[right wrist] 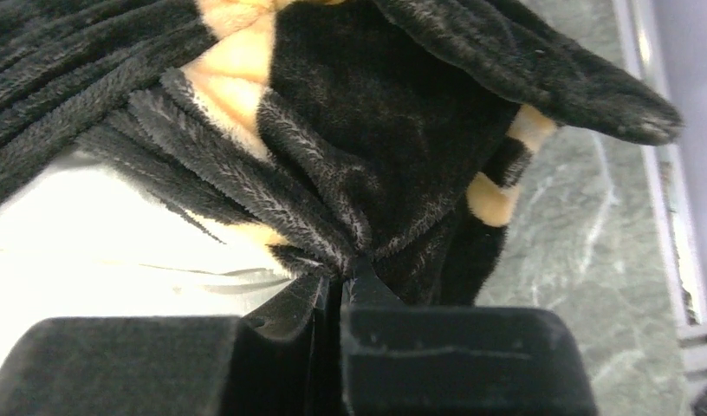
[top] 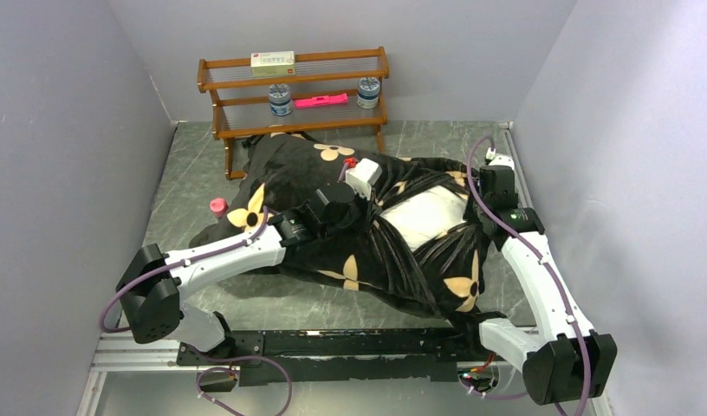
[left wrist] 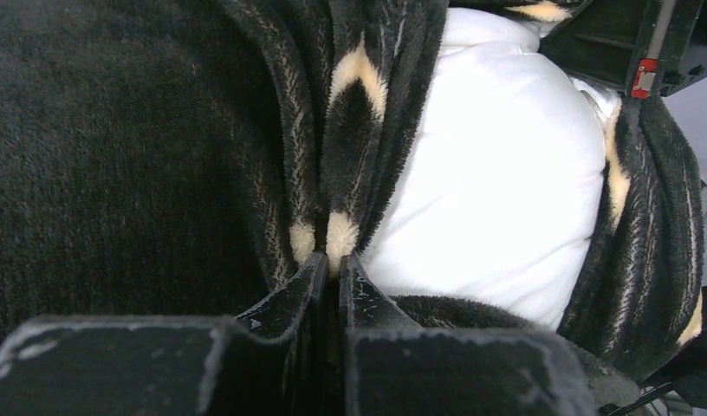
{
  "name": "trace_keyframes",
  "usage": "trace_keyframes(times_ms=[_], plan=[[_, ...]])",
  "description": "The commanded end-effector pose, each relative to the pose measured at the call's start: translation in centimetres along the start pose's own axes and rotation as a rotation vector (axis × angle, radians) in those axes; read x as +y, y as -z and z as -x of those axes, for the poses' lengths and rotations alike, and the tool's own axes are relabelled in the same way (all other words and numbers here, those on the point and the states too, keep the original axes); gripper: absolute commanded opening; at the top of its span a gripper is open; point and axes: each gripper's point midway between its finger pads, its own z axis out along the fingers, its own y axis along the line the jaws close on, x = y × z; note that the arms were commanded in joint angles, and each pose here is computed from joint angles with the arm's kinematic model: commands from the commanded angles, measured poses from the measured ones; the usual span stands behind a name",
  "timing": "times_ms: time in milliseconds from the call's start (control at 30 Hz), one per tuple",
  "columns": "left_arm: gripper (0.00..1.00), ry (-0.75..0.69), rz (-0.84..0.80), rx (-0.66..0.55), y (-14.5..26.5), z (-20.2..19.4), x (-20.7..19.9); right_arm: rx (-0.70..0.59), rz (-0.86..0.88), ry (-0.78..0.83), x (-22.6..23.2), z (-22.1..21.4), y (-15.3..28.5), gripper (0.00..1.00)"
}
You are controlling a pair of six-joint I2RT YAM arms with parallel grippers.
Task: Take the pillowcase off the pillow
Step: Remove the pillow from the pillowcase.
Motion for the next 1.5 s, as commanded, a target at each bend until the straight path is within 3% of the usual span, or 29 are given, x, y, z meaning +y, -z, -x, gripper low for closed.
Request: trace_keyframes(times_ms=[0, 333, 500, 967, 1200, 1467], plan=[[0.06, -0.085, 0.057, 0.036, 1.6, -0.4, 2.2, -0.006, 0.079, -0.057, 0.8, -0.2, -0.5, 0.0], [0.66, -0.191, -0.107, -0.149, 2.8, 6.4, -1.5, -0.17, 0.199, -0.094, 2.4, 2.3, 1.3, 0.0], [0.8, -0.221, -0.201, -0.194, 2.2, 8.4, -3.9, -0.227, 0.238, -0.082, 2.7, 2.8, 2.3, 0.0], [0.83, -0.246, -0.425, -0.262, -2.0, 10.9, -13.2, -0.329, 0.278, -0.093, 3.0, 3.7, 4.0, 0.0], [0.82, -0.122, -0.299, -0.074, -7.9, 8.1, -12.5, -0.353, 0.292, -0.072, 3.4, 4.2, 4.9, 0.0], [0.83, -0.096, -0.188, 0.021, -10.6, 4.9, -10.6, -0.362, 0.259, -0.089, 2.8, 4.0, 5.1, 0.0]])
